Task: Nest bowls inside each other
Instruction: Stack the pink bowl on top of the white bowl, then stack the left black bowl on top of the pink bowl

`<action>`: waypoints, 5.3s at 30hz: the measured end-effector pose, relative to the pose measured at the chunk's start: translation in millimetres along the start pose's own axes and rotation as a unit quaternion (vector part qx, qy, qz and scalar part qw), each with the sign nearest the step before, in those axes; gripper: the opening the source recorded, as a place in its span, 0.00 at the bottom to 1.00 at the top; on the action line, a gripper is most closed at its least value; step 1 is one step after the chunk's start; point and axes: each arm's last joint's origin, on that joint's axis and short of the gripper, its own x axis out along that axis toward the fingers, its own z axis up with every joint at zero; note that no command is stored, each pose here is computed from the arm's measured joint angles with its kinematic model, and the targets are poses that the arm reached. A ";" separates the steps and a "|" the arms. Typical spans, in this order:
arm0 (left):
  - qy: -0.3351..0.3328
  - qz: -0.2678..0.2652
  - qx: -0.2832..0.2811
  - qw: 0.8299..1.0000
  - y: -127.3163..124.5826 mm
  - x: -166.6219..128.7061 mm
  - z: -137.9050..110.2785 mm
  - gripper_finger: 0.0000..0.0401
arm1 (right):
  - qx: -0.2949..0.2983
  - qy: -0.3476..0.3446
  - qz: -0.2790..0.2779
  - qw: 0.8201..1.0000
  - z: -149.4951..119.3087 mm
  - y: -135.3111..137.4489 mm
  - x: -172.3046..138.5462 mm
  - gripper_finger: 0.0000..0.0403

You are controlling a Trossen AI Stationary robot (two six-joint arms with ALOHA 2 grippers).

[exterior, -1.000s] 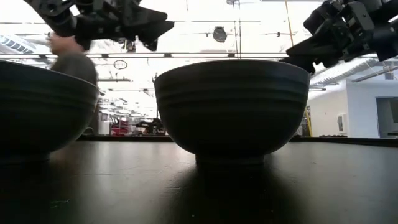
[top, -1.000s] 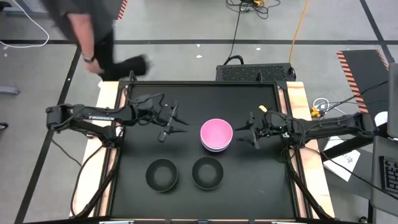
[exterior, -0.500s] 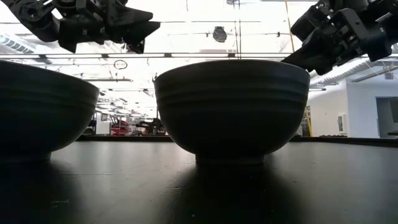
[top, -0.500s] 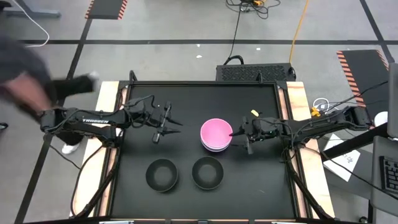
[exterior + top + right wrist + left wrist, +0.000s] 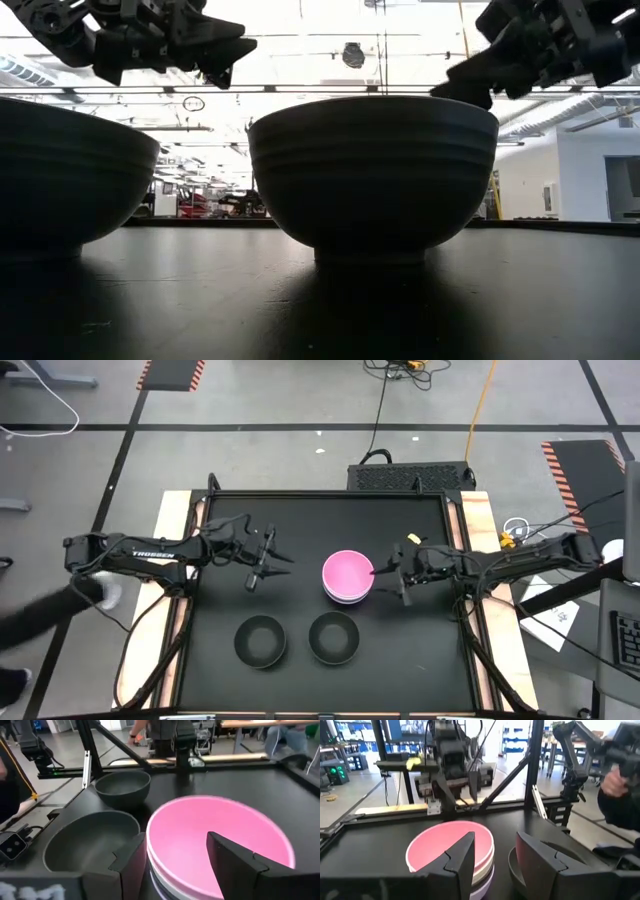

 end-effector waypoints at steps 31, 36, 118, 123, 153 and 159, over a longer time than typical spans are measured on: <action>-0.068 0.021 0.055 0.996 -48.9 -80.4 -32.4 0.36 | 0.024 -0.057 0.022 0.998 -18.7 10.5 -95.3 0.49; -0.057 0.076 0.056 0.994 -51.1 -89.6 -33.0 0.36 | 0.029 -0.086 0.025 0.996 -16.8 11.2 -103.0 0.49; 0.459 0.123 -0.371 0.798 -99.4 -21.1 -42.8 0.72 | 0.043 -0.095 0.058 0.993 -50.2 8.4 -79.2 0.49; 0.478 0.127 -0.371 0.786 -101.8 -16.2 -50.0 0.70 | 0.044 -0.094 0.058 0.993 -50.5 8.4 -79.1 0.49; 0.451 0.083 -0.329 0.826 -102.5 -5.3 -47.8 0.02 | 0.040 -0.119 0.061 0.990 -49.1 8.3 -78.4 0.49; 0.427 0.090 -0.310 0.845 -100.4 -1.7 -45.3 0.01 | 0.040 -0.119 0.060 0.990 -49.2 8.3 -78.3 0.49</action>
